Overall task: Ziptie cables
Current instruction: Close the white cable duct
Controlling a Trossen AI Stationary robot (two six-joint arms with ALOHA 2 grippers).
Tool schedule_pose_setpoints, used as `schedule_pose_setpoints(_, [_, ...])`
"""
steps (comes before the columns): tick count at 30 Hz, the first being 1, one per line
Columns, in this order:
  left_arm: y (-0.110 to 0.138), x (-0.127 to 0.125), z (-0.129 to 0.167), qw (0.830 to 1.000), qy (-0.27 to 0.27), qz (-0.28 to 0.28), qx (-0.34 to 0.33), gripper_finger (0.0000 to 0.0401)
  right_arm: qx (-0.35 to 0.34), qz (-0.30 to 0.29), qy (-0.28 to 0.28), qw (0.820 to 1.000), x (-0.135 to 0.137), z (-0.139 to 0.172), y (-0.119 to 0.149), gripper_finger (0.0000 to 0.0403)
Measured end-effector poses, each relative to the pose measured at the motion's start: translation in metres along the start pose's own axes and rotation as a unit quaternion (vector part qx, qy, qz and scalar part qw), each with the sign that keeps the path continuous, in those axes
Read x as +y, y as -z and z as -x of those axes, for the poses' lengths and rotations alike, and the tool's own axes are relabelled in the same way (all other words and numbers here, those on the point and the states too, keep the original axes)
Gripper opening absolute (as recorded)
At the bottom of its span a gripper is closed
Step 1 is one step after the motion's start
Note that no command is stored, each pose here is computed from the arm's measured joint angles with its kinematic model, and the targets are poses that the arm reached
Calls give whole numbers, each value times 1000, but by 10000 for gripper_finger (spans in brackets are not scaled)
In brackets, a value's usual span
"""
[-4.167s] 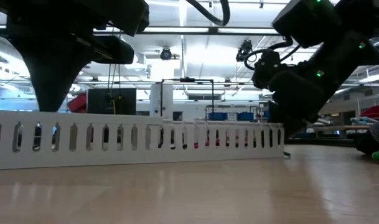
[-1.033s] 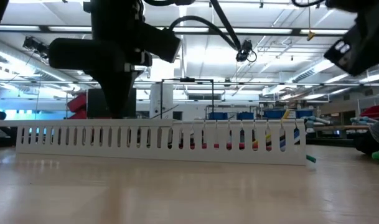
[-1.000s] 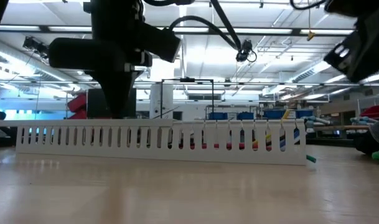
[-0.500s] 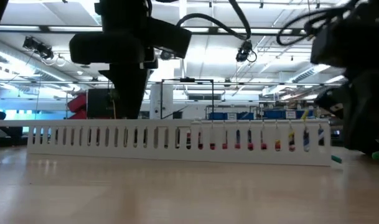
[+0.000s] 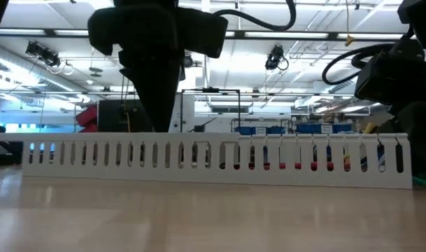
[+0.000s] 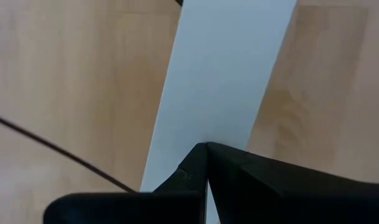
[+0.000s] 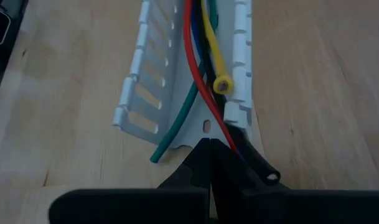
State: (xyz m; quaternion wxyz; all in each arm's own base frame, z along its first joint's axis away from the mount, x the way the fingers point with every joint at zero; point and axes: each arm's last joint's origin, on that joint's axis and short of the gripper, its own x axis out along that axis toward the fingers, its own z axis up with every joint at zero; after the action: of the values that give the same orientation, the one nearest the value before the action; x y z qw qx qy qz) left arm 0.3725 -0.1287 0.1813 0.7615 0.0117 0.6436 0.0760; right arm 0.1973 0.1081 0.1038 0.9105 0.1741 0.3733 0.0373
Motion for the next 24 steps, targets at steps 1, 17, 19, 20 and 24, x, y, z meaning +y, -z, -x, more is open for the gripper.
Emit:
schedule_pose_setpoints(1, [0, -1, 0, 1000, 6, 0, 0, 0, -1, 0, 1, 1000, 0, 0, 0, 0])
schedule_pose_setpoints(17, [-7, -5, -7, 999, 41, -8, -18, 0, -9, -5, 4, 1000, -2, -1, -3, 0])
schedule_pose_setpoints(19, [-10, -3, -7, 999, 44, -3, -25, 0, -10, -5, 4, 1000, -2, -1, -3, 0])
schedule_pose_setpoints(20, [-11, -1, -8, 999, 47, -1, -27, 0, -10, -5, 4, 1000, -2, -1, -3, 0])
schedule_pose_setpoints(24, [-18, 2, -13, 998, 54, -6, -44, 0, -11, -5, 3, 1000, -2, -1, -3, 0])
